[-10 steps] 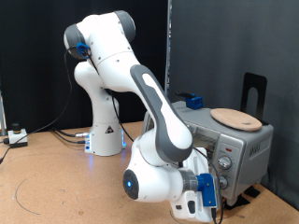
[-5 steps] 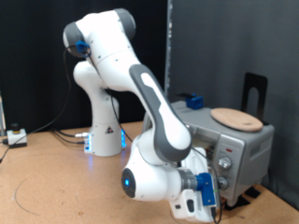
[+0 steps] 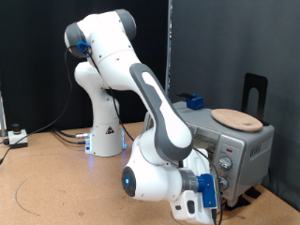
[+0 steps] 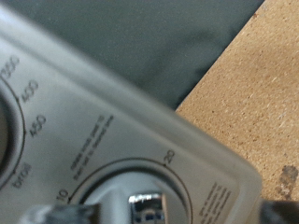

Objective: Make a piece of toast with the oven

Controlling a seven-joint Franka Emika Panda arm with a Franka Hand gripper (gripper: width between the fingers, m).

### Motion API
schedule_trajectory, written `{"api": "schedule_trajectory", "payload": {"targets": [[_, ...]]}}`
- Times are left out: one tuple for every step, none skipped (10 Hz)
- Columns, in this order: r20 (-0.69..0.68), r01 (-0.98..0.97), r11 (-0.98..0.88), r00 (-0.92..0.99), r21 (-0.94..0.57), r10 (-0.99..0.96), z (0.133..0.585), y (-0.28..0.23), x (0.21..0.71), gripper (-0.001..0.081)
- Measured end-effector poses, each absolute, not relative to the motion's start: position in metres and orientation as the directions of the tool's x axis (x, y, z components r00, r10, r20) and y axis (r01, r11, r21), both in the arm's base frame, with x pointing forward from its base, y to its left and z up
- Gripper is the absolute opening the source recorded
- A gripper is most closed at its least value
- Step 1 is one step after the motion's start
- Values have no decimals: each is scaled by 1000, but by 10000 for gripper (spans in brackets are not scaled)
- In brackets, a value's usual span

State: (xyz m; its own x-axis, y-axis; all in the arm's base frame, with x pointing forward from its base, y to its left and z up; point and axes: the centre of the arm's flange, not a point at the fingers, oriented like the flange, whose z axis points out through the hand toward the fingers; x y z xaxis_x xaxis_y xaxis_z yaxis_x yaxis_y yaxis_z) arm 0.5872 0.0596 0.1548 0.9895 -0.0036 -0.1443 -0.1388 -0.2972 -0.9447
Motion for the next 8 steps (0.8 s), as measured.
{"api": "schedule_trajectory", "payload": {"targets": [[-152, -149, -298, 988, -943, -13, 157, 57, 591, 323], [-175, -175, -297, 984, -939, -27, 160, 53, 594, 525], [-211, -214, -290, 977, -933, -43, 163, 46, 598, 525], [-269, -273, -277, 962, -921, -52, 168, 35, 600, 662], [-359, -358, -271, 932, -893, -50, 173, 20, 600, 777], [-444, -436, -283, 895, -854, -37, 178, 4, 598, 777], [-508, -490, -303, 861, -818, -22, 185, -11, 595, 800], [-554, -530, -313, 832, -788, -14, 192, -25, 593, 800]]}}
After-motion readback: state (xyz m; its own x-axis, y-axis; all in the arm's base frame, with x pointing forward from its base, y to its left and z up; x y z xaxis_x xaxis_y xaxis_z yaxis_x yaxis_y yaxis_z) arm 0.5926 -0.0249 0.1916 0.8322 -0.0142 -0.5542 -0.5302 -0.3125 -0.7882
